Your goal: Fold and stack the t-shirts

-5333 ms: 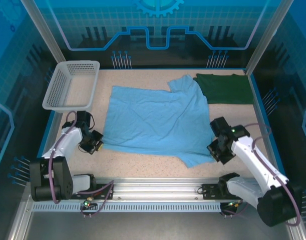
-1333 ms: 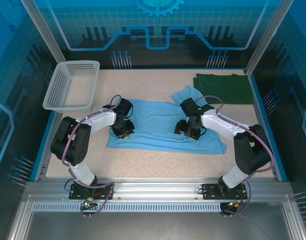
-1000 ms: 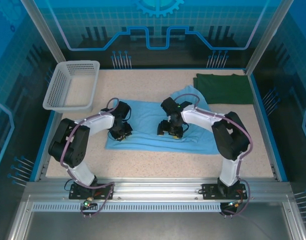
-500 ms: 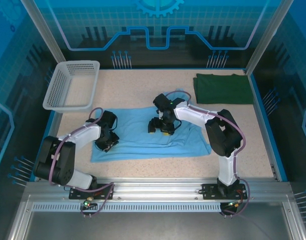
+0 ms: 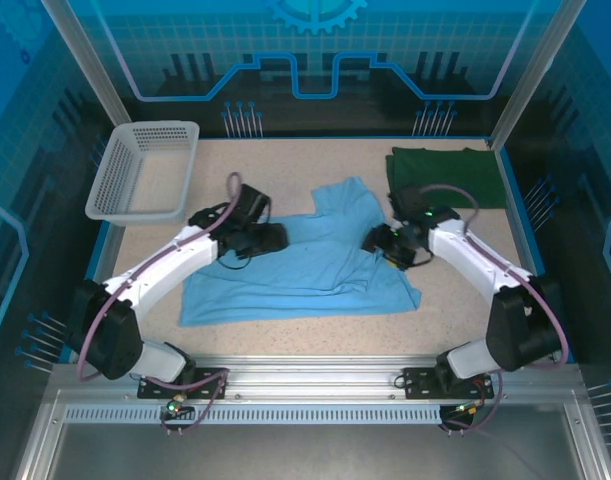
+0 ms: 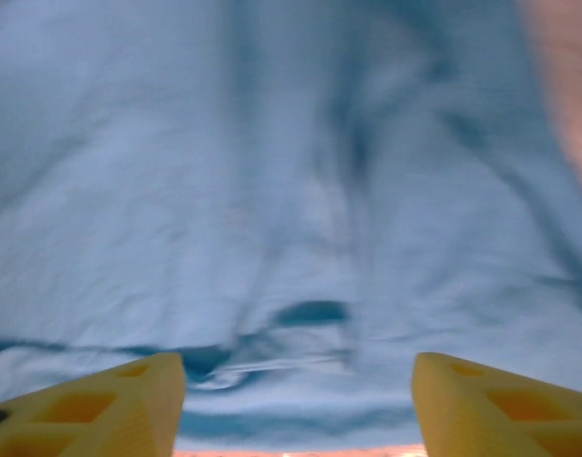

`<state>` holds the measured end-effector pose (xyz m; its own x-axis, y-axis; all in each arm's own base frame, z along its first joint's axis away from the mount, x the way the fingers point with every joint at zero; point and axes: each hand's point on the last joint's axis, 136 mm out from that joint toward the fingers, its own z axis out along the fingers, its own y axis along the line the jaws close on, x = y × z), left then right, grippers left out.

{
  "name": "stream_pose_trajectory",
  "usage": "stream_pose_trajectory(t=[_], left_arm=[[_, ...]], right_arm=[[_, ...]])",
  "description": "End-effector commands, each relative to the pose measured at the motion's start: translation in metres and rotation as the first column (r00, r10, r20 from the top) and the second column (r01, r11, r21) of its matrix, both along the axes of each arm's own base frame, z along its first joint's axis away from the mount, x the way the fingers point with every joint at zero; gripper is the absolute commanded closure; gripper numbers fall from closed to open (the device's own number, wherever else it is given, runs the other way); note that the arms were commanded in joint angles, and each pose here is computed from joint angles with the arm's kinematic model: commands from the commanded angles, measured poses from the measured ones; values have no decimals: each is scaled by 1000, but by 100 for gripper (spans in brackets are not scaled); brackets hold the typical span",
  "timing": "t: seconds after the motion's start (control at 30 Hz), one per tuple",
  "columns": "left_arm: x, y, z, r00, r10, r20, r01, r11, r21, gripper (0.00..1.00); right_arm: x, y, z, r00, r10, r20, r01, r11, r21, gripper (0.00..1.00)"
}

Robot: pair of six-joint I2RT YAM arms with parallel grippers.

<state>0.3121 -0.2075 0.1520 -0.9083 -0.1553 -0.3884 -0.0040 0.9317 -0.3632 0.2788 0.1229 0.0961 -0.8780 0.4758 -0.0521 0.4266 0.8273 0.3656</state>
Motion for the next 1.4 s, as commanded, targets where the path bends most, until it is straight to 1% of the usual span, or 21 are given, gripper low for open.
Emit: stream_pose_trajectory(t=[0.0, 0.03, 0.1, 0.17, 0.2, 0.23, 0.3, 0.43, 0.57, 0.63, 0.77, 0.97, 1.03, 1.17, 1.37], left_arm=[[-11, -78, -1, 907, -413, 82, 413, 910, 21, 26], [-16, -97, -3, 869, -486, 89, 486, 874, 27, 26], [-30, -137, -13, 773, -630, 78, 629, 777, 38, 26], [-42, -167, -25, 687, -724, 57, 722, 689, 55, 27], [-48, -181, -34, 649, -760, 38, 757, 650, 69, 29], [-52, -191, -39, 621, -783, 24, 780, 621, 72, 30], [-57, -207, -54, 588, -809, -29, 807, 583, 89, 34], [-60, -221, -70, 564, -823, -66, 824, 555, 112, 35], [-62, -220, -85, 538, -836, -105, 838, 517, 176, 36], [-60, -218, -92, 540, -832, -125, 835, 512, 199, 39], [-54, -214, -105, 548, -821, -159, 825, 499, 265, 40], [-52, -214, -120, 553, -810, -193, 822, 495, 282, 42], [-49, -212, -124, 563, -802, -199, 814, 497, 301, 44], [-44, -209, -127, 579, -790, -200, 800, 503, 326, 53], [-38, -207, -127, 605, -773, -191, 777, 520, 354, 74]], right_arm=[[-35, -29, -25, 985, -104, -135, 107, 994, 16, 41], [-43, -34, -32, 981, -115, -157, 119, 993, 17, 45], [-56, -43, -39, 972, -137, -192, 144, 989, 22, 55], [-65, -47, -45, 964, -148, -223, 160, 987, 35, 62], [-70, -47, -48, 959, -154, -237, 169, 985, 46, 63], [-73, -48, -50, 956, -160, -246, 178, 982, 55, 64], [-77, -49, -55, 950, -167, -264, 193, 978, 75, 65], [-82, -51, -62, 941, -159, -298, 188, 980, 72, 66], [-80, -51, -67, 939, -152, -310, 183, 980, 73, 66], [-79, -51, -69, 936, -152, -319, 183, 981, 71, 66], [-79, -51, -74, 931, -147, -334, 179, 982, 67, 66], [-77, -52, -80, 926, -142, -350, 172, 983, 58, 66], [-77, -53, -81, 925, -139, -352, 169, 984, 53, 66], [-76, -54, -84, 922, -135, -362, 162, 986, 45, 66], [-78, -54, -88, 917, -132, -376, 159, 987, 40, 67]])
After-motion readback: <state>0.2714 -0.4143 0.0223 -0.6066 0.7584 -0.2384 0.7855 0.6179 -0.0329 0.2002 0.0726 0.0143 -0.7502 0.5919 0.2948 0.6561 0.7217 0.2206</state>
